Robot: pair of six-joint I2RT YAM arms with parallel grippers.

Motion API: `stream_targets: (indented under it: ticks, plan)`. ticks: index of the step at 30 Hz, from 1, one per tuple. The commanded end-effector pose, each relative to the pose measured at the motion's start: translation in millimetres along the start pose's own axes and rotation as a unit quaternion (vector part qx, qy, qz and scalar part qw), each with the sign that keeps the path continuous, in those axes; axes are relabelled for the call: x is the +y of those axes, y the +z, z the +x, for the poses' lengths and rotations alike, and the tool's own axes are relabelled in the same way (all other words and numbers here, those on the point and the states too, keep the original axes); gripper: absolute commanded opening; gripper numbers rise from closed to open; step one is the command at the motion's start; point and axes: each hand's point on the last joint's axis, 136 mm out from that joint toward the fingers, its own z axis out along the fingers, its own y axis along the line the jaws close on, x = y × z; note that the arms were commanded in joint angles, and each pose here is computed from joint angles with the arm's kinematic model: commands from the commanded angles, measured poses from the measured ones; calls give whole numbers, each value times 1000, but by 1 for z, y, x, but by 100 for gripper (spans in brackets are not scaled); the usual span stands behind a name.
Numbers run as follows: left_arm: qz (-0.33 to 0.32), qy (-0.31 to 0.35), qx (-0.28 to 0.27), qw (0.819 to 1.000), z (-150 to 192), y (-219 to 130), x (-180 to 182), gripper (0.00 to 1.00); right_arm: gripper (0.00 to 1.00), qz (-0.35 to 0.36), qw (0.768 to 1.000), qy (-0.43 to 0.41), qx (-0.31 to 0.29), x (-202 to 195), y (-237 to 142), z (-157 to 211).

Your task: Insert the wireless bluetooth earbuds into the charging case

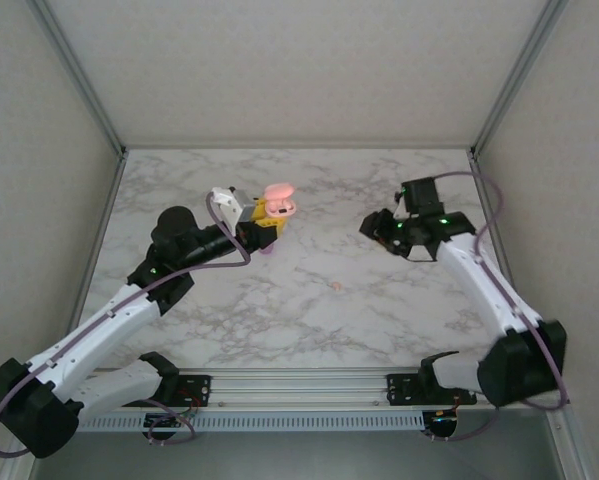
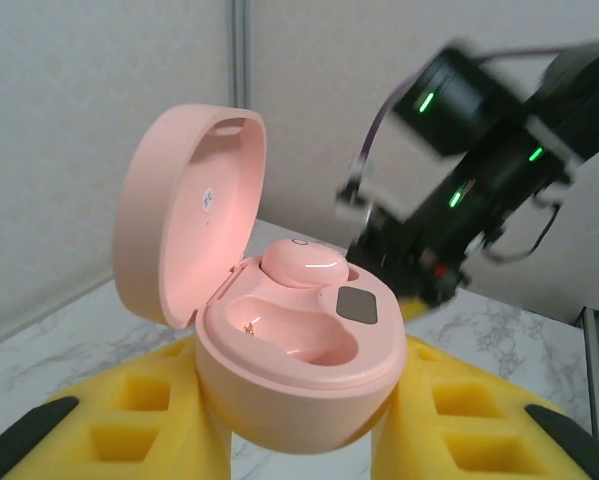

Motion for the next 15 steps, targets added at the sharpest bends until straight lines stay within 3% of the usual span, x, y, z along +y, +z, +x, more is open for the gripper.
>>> stream_targets:
  ticks: [1, 8, 15]
  plan:
    - [-9, 12, -15, 1000, -11, -7, -1, 17, 45, 42, 996, 40, 68, -23, 34, 26]
    - [-18, 15, -12, 1000, -8, -12, -1, 17, 44, 85, 984, 14, 156, -30, 82, 62]
    - [-14, 16, -11, 1000, -9, -12, -2, 17, 42, 110, 974, -50, 193, -28, 118, 73]
